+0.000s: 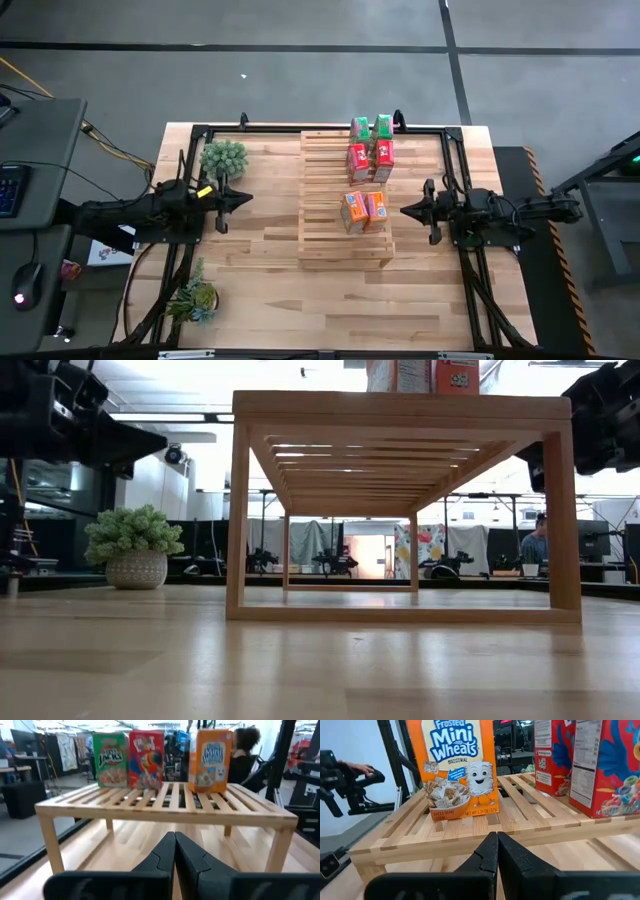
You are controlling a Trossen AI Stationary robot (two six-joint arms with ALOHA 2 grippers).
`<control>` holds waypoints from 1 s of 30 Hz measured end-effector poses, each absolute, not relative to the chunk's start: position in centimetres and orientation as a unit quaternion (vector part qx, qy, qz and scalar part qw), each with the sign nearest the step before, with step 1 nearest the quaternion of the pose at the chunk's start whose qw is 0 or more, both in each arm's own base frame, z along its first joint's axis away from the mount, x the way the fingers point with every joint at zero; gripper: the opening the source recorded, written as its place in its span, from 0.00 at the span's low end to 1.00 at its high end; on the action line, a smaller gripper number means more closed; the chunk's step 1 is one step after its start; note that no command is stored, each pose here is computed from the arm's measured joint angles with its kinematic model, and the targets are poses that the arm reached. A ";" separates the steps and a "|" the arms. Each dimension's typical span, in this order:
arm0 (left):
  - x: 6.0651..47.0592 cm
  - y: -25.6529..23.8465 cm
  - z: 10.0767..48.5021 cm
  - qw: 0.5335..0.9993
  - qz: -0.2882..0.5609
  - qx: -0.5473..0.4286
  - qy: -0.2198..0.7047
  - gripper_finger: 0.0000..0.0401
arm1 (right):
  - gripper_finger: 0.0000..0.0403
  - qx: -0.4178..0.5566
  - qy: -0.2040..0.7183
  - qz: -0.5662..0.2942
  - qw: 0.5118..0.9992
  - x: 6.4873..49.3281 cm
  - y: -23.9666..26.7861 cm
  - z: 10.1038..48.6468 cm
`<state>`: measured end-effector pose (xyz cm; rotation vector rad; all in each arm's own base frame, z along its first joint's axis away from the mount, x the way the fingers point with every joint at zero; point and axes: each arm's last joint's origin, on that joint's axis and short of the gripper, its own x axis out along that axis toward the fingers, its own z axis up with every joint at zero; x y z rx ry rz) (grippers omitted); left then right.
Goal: Stack cereal on shelf
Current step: Return to Home Position
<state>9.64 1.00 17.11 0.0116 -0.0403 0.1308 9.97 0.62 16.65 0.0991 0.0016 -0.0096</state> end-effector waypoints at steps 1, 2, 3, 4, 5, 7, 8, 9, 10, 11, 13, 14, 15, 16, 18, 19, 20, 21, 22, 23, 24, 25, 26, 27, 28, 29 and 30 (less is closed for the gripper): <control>9.6 1.0 17.0 0.998 0.064 0.006 -0.017 0.00 | 0.00 0.059 0.001 -0.005 0.998 10.0 0.6 16.6; 9.7 1.0 16.9 0.998 0.062 0.006 -0.013 0.00 | 0.00 0.067 0.001 -0.005 0.998 10.0 0.6 16.6; 9.7 0.9 16.9 0.998 0.061 0.006 -0.011 0.00 | 0.00 0.075 -0.001 -0.004 0.997 9.9 0.6 16.7; 9.7 0.9 16.9 0.998 0.059 0.005 -0.009 0.00 | 0.00 0.082 -0.005 -0.003 0.997 9.9 0.6 16.7; 9.7 0.9 16.9 0.998 0.057 0.005 -0.009 0.00 | 0.00 0.091 -0.012 -0.002 0.996 9.8 0.6 16.9; 9.7 0.8 16.9 0.999 0.052 0.006 -0.012 0.00 | 0.00 0.100 -0.025 -0.001 0.995 9.7 0.6 17.1; 9.7 0.7 17.0 0.999 0.049 0.005 -0.014 0.00 | 0.00 0.106 -0.031 0.000 0.994 9.7 0.6 17.2; 9.7 0.6 17.0 0.999 0.047 0.006 -0.014 0.00 | 0.00 0.108 -0.031 0.000 0.994 9.7 0.6 17.2; 9.7 0.6 16.9 0.999 0.045 0.005 -0.012 0.00 | 0.00 0.107 -0.030 0.000 0.994 9.7 0.6 17.2; 9.7 0.6 16.9 0.999 0.043 0.005 -0.010 0.00 | 0.00 0.105 -0.028 -0.001 0.994 9.7 0.6 17.1; 9.7 0.6 16.9 0.999 0.043 0.006 -0.014 0.00 | 0.00 0.104 -0.026 -0.001 0.994 9.7 0.6 17.1; 9.7 0.6 17.0 0.999 0.043 0.005 -0.015 0.00 | 0.00 0.105 -0.025 -0.001 0.994 9.7 0.6 17.1; 9.7 0.6 17.0 0.999 0.043 0.006 -0.015 0.00 | 0.00 0.105 -0.024 -0.001 0.994 9.7 0.6 17.0; 9.7 0.6 16.9 0.999 0.044 0.006 -0.014 0.00 | 0.00 0.104 -0.022 -0.002 0.994 9.7 0.6 17.0; 9.7 0.6 17.0 0.999 0.044 0.006 -0.015 0.00 | 0.00 0.103 -0.021 -0.003 0.994 9.7 0.6 17.0; 9.7 0.6 17.0 0.999 0.044 0.005 -0.014 0.00 | 0.00 0.103 -0.021 -0.003 0.994 9.7 0.6 17.0; 9.7 0.6 16.9 0.999 0.044 0.006 -0.014 0.00 | 0.00 0.103 -0.021 -0.003 0.994 9.7 0.6 17.0; 9.7 0.6 16.9 0.999 0.044 0.006 -0.014 0.00 | 0.00 0.103 -0.021 -0.003 0.994 9.7 0.6 17.0; 9.7 0.6 16.9 0.999 0.044 0.006 -0.014 0.00 | 0.00 0.103 -0.021 -0.003 0.994 9.7 0.6 17.0; 9.7 0.6 16.9 0.999 0.044 0.006 -0.013 0.00 | 0.00 0.103 -0.021 -0.003 0.994 9.7 0.6 17.0; 9.7 0.6 16.9 0.999 0.044 0.006 -0.012 0.00 | 0.00 0.103 -0.020 -0.003 0.994 9.7 0.6 17.0; 9.7 0.6 16.9 0.999 0.044 0.006 -0.012 0.00 | 0.00 0.103 -0.020 -0.003 0.994 9.7 0.6 17.0; 9.7 0.6 16.9 0.999 0.044 0.006 -0.013 0.00 | 0.00 0.103 -0.020 -0.003 0.994 9.7 0.6 17.0; 9.7 0.6 16.9 0.999 0.044 0.006 -0.012 0.00 | 0.00 0.103 -0.020 -0.003 0.995 9.7 0.6 17.0; 9.7 0.6 16.9 0.999 0.044 0.006 -0.012 0.00 | 0.00 0.103 -0.020 -0.003 0.995 9.7 0.6 17.0; 9.7 0.6 16.9 0.999 0.044 0.006 -0.012 0.00 | 0.00 0.103 -0.019 -0.003 0.995 9.7 0.6 16.9; 9.7 0.6 16.9 0.999 0.044 0.006 -0.012 0.00 | 0.00 0.103 -0.019 -0.003 0.995 9.7 0.6 16.9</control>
